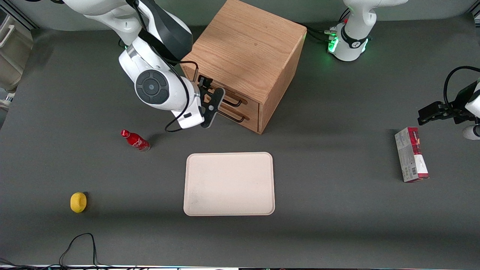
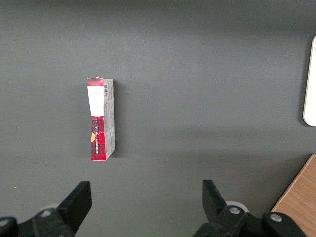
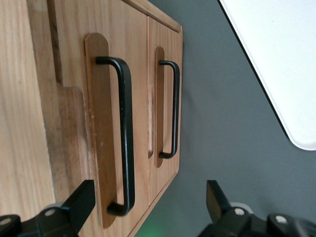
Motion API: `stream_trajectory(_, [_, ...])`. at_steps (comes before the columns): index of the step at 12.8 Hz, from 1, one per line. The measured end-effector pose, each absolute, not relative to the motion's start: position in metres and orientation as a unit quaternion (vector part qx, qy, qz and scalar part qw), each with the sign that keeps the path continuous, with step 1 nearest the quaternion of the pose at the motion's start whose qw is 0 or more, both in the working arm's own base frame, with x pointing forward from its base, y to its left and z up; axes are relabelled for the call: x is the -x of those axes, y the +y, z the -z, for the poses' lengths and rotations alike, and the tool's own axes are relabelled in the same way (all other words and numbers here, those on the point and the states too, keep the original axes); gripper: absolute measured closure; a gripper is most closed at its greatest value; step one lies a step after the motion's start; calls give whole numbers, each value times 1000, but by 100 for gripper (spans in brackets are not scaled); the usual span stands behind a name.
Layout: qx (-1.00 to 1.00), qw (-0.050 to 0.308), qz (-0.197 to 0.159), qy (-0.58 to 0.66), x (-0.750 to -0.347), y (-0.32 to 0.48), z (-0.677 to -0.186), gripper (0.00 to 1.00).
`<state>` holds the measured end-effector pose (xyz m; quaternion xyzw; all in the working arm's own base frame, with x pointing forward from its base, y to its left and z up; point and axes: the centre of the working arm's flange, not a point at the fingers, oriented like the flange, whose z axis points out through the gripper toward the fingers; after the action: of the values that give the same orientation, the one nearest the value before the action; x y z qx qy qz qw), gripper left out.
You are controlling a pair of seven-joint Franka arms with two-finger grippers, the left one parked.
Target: Open upper drawer
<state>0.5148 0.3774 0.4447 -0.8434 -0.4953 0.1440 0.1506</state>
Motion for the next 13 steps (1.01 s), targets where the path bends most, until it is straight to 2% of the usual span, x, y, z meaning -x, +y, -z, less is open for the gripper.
stream_trajectory(6, [844,151,-134,-497,-505,387,-405,0])
stream_trajectory(13, [843,144,-127,-502,-510,388,-393,0])
